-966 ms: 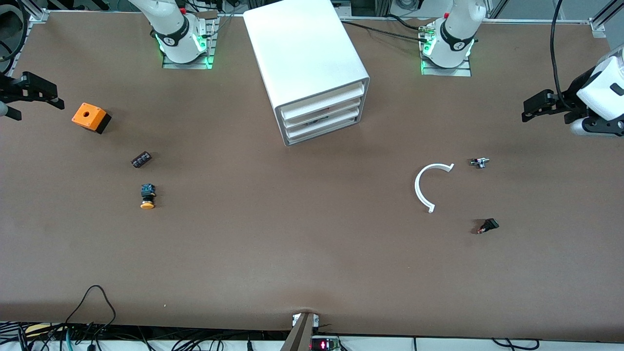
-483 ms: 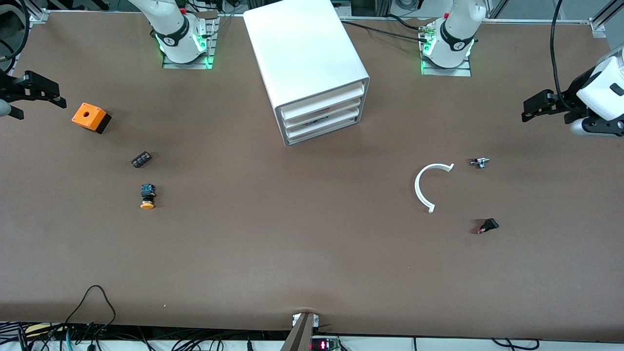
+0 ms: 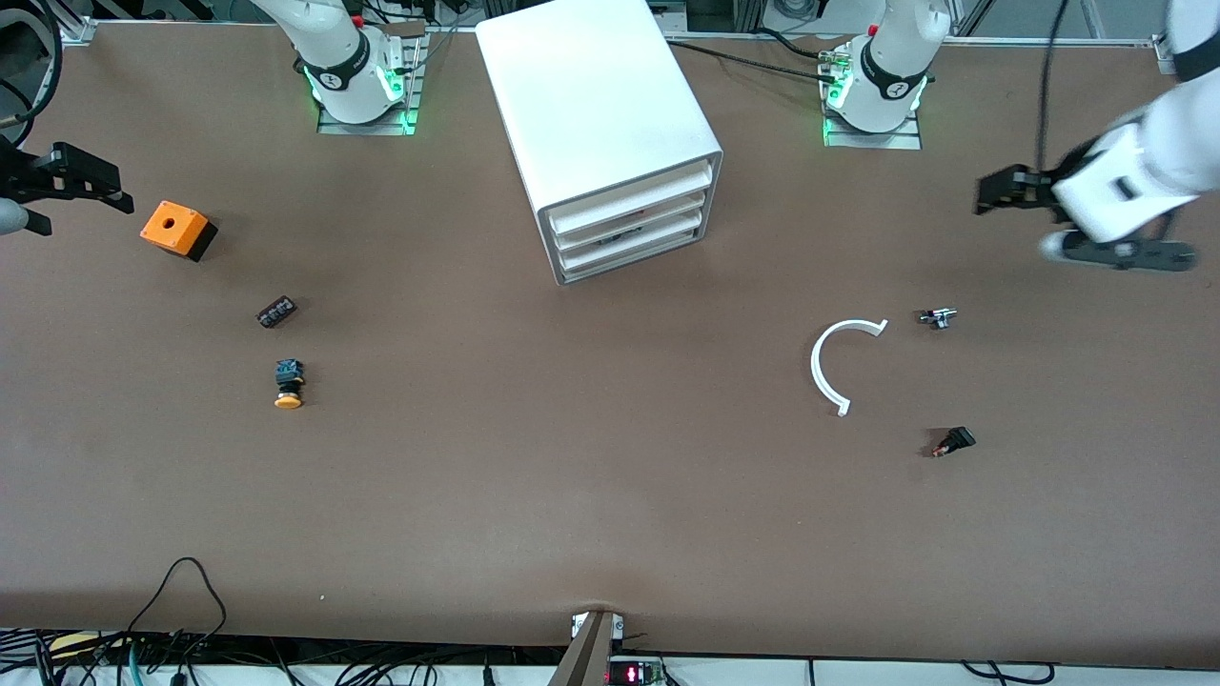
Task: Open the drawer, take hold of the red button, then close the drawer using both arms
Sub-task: 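Reach the left gripper toward the uppermost drawer handle of the white cabinet, then grasp the uppermost drawer handle with the left gripper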
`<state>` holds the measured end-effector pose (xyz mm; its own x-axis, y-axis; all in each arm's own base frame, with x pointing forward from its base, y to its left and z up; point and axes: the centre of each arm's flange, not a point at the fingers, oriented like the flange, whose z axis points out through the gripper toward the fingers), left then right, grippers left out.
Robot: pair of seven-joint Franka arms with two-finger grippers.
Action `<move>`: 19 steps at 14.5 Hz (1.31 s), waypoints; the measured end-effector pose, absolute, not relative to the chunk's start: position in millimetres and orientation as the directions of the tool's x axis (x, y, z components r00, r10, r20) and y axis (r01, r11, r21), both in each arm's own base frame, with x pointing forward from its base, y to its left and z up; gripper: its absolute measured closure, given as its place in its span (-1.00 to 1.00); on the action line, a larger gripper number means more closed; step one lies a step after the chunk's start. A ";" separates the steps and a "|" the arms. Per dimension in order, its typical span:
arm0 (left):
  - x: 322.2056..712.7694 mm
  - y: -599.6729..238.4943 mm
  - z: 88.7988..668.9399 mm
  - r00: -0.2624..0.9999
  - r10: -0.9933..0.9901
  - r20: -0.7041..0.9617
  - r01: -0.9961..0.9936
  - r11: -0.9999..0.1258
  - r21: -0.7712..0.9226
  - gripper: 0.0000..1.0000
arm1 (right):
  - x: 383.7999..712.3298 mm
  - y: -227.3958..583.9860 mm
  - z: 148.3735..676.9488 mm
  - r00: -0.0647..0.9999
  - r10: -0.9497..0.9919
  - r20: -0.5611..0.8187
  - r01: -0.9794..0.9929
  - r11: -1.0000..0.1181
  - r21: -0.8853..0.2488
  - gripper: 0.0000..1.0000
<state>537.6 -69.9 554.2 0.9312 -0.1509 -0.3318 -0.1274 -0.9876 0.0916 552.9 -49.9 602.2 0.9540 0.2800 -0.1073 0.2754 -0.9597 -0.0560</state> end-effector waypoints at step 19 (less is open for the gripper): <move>536.0 -187.8 311.2 0.835 -0.549 -0.039 -0.191 -0.355 0.915 -1.00 | 626.8 -3.8 501.4 0.934 0.348 -0.080 0.347 -0.937 -0.027 -1.00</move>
<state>536.0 -187.8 311.2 0.8348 -0.5492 -0.0389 -0.1909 -0.3549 0.9152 626.8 -3.8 501.4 0.9341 0.3480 -0.0798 0.3470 -0.9375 -0.0269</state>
